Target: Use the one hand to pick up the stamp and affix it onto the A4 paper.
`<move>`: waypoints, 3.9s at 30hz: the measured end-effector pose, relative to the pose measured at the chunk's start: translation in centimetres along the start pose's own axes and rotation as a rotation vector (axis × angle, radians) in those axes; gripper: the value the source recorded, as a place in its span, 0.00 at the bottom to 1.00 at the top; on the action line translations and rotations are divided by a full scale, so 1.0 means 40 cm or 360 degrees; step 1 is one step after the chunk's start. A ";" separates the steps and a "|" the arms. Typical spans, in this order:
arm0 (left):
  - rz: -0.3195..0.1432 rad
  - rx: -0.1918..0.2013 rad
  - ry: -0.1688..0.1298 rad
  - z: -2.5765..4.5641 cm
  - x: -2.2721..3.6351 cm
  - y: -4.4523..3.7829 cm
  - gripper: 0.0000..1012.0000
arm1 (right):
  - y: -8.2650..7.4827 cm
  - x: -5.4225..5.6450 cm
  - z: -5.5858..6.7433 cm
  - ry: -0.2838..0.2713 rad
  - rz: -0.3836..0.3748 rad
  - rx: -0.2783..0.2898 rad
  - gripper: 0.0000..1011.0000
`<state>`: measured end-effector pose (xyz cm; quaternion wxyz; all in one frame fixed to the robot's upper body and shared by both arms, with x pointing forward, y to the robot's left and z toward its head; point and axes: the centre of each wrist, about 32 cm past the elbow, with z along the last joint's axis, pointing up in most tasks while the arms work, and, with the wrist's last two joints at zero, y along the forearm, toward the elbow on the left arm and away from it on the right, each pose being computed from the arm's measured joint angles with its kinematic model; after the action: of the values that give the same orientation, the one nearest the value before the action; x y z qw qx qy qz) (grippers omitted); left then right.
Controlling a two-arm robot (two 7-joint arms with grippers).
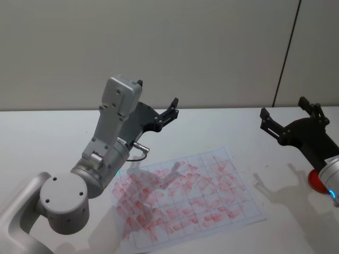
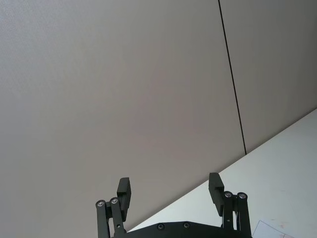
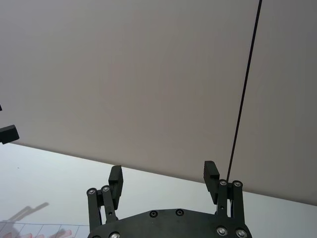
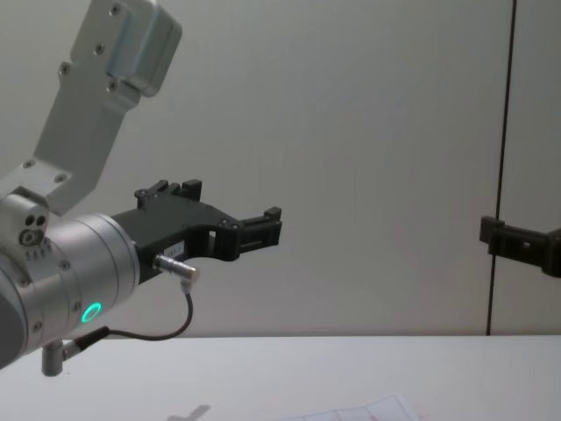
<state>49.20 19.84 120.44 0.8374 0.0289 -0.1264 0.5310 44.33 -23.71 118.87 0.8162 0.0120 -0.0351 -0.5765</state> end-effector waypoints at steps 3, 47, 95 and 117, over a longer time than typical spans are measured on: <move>0.0000 0.0000 0.0000 0.000 0.000 0.000 0.99 | 0.000 0.000 0.000 0.0000 0.0000 0.0000 0.99; 0.0000 0.0000 0.0000 0.000 0.000 0.000 0.99 | -0.001 -0.004 -0.003 0.0001 -0.0054 -0.0037 0.99; 0.0000 0.0000 0.0000 0.000 0.000 0.000 0.99 | -0.038 0.039 -0.073 0.0155 -0.0468 -0.0617 0.99; 0.0000 0.0000 0.0000 0.000 0.000 0.000 0.99 | -0.053 0.072 -0.089 0.0155 -0.0478 -0.0749 0.92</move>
<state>49.20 19.84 120.44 0.8374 0.0289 -0.1264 0.5310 43.54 -27.21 115.32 0.7027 -0.1450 0.1410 -0.6821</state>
